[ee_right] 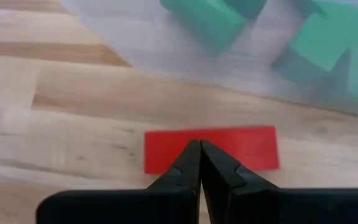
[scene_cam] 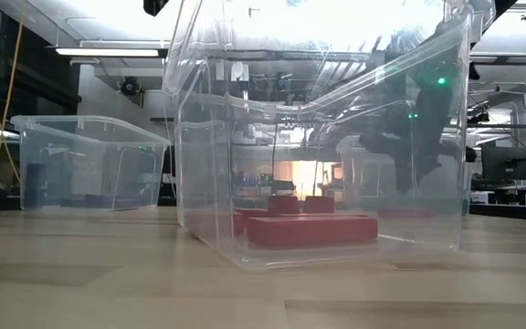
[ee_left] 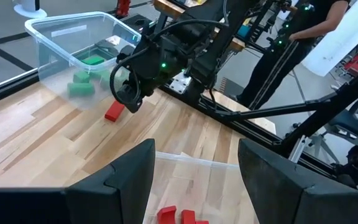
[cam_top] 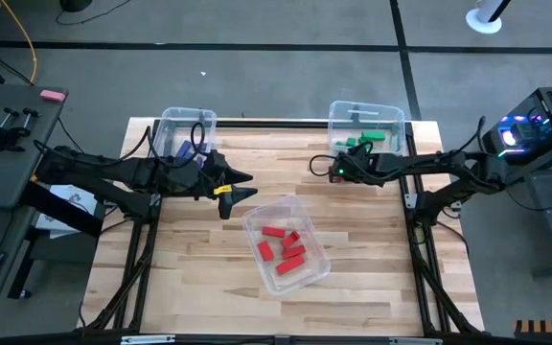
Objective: Sort blocks
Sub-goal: Put the red block into the bottom transparent bin
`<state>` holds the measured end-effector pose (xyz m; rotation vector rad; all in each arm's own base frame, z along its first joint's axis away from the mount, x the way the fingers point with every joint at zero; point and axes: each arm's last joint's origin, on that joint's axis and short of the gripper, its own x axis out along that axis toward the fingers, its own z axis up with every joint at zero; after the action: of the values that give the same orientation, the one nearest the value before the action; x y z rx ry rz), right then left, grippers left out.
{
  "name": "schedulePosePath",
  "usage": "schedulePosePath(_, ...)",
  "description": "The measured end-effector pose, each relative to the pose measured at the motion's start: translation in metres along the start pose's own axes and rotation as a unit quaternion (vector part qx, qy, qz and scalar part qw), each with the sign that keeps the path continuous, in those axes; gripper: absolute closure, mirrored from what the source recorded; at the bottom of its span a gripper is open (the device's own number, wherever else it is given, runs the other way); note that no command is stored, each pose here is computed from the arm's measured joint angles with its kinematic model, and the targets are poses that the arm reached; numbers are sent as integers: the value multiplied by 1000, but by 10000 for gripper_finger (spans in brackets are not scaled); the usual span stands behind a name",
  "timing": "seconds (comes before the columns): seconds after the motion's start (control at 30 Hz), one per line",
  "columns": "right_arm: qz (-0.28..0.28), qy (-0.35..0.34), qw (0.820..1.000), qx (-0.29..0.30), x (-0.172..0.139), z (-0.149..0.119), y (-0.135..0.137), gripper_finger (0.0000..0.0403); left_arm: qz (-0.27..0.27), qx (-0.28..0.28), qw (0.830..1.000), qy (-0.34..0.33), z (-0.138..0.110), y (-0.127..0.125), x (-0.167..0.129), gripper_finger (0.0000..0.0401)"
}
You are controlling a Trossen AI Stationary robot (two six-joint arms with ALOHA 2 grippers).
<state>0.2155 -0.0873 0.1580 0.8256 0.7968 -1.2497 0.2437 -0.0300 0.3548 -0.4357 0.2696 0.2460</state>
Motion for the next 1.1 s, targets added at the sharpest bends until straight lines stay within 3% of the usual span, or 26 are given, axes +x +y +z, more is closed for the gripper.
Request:
schedulePosePath(0.3, 18, -3, 1000, 19, 2, 0, 5, 402, 0, 0, 1000, 0, 0, 0, 0, 183)
schedulePosePath(0.57, 53, 29, 998, -18, -9, -16, 18, 402, 0, 0, 1000, 0, 0, 0, 0, 183)
schedulePosePath(0.93, 85, 6, 994, -64, -45, -2, 30, 403, 1, 1, 1000, 2, 0, 0, 0, 183)
schedulePosePath(1.1, 70, 24, 995, -74, -66, -25, 13, 403, 2, 4, 1000, 13, -2, 1, 0, 183)
